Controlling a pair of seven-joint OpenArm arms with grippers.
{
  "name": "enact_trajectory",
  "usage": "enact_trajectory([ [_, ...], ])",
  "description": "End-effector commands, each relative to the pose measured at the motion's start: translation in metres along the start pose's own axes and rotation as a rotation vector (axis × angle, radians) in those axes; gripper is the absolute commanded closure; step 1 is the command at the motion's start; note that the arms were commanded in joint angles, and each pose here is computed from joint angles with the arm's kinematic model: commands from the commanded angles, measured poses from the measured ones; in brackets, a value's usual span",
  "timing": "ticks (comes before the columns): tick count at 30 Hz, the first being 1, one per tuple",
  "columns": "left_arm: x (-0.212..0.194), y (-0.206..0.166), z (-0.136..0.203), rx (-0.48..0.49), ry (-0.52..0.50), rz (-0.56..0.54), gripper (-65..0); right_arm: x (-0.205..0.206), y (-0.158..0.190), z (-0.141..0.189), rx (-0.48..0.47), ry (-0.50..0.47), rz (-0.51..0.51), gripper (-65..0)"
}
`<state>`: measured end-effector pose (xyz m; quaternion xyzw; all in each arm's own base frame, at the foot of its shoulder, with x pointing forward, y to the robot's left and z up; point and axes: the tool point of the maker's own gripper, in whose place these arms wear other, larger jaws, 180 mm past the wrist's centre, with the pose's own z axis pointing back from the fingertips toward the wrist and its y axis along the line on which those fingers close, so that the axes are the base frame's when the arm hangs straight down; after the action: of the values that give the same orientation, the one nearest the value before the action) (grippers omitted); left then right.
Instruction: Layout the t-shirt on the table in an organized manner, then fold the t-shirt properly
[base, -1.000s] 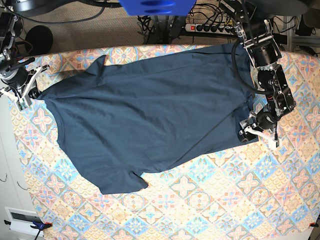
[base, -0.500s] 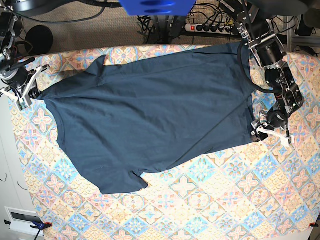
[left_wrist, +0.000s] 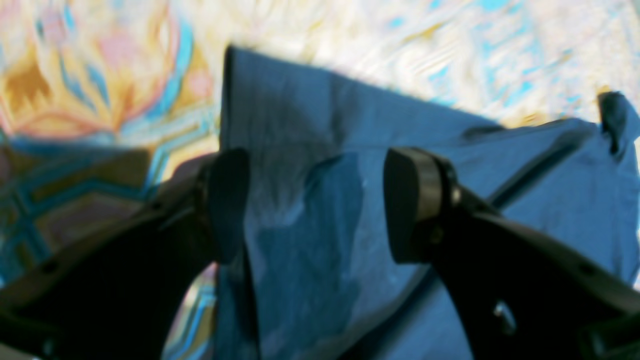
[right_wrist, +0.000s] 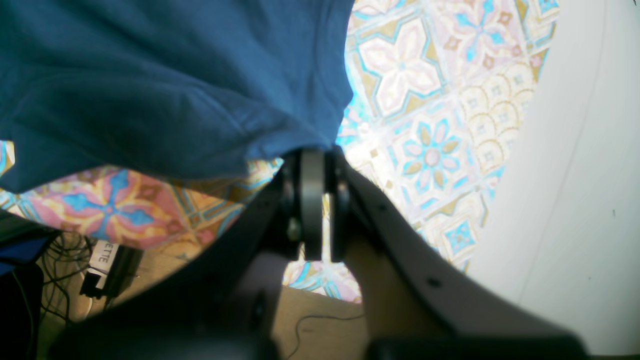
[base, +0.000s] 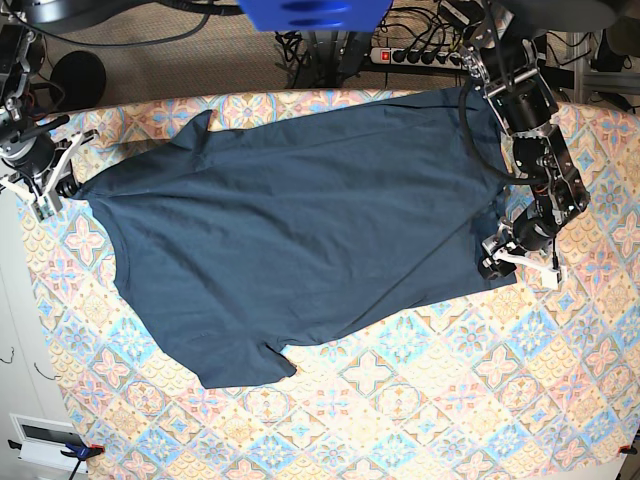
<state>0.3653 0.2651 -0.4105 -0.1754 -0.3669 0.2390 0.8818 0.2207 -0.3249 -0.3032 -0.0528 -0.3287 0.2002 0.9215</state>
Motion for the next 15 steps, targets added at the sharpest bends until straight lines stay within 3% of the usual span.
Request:
enact_trajectory([
  [1,0.0201,-0.0037,0.0033,-0.007,-0.051,-0.014,-39.4,0.0122,-0.0092,0.0063,-0.026,-0.034,0.023,0.0],
  [15,0.0261,-0.009,0.0056,-0.048,-0.083,0.025,-39.3,0.0126,-0.0091,0.0064,-0.026,-0.035,0.024,0.0],
])
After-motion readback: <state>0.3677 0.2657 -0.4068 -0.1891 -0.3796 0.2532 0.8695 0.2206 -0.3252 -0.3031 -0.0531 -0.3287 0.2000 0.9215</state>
